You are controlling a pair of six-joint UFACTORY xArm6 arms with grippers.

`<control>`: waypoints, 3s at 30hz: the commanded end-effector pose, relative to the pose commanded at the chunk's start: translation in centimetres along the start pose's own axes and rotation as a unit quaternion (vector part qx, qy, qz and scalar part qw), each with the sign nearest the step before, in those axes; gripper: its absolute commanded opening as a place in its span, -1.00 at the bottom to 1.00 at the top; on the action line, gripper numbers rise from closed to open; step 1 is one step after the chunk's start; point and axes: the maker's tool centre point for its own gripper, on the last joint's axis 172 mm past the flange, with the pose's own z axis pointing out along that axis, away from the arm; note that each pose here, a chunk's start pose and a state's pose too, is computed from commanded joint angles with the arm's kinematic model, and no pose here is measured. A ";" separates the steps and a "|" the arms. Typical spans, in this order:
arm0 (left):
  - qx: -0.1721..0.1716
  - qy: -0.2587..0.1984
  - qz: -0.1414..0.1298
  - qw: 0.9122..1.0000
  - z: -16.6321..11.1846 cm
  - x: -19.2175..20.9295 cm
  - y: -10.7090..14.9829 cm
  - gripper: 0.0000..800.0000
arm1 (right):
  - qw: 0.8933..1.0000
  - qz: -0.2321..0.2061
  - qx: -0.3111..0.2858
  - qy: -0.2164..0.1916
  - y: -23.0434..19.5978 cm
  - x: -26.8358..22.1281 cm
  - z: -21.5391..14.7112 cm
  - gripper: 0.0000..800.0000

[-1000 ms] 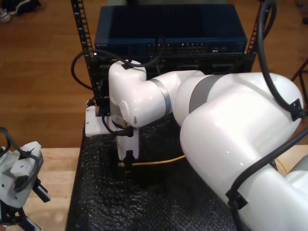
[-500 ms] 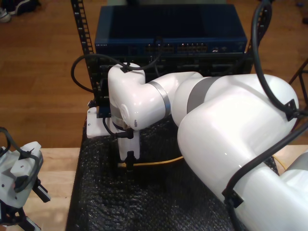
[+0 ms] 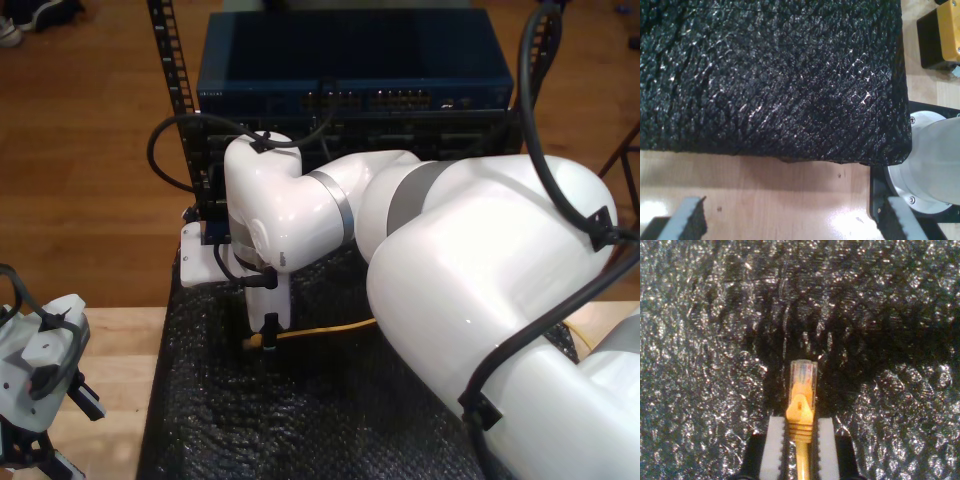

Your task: Grab the cable and plug it in

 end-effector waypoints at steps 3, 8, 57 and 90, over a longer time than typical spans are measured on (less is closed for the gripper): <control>0.000 0.000 0.000 1.000 0.0 0.0 0.0 1.00 | 1.000 -0.002 -0.001 -0.002 0.0 -0.1 -0.1 -0.98; -0.001 0.000 0.000 1.000 0.1 0.0 0.0 1.00 | 1.000 0.000 -0.003 0.001 0.2 -0.3 -0.8 -0.98; 0.009 0.230 0.098 0.968 -2.5 20.6 -1.5 1.00 | 0.963 0.108 0.079 0.233 -8.3 -11.6 -20.3 -0.98; -0.002 0.314 0.124 0.941 -3.9 31.2 -2.9 0.87 | 0.958 0.113 0.061 0.255 -9.3 -11.9 -22.9 -0.99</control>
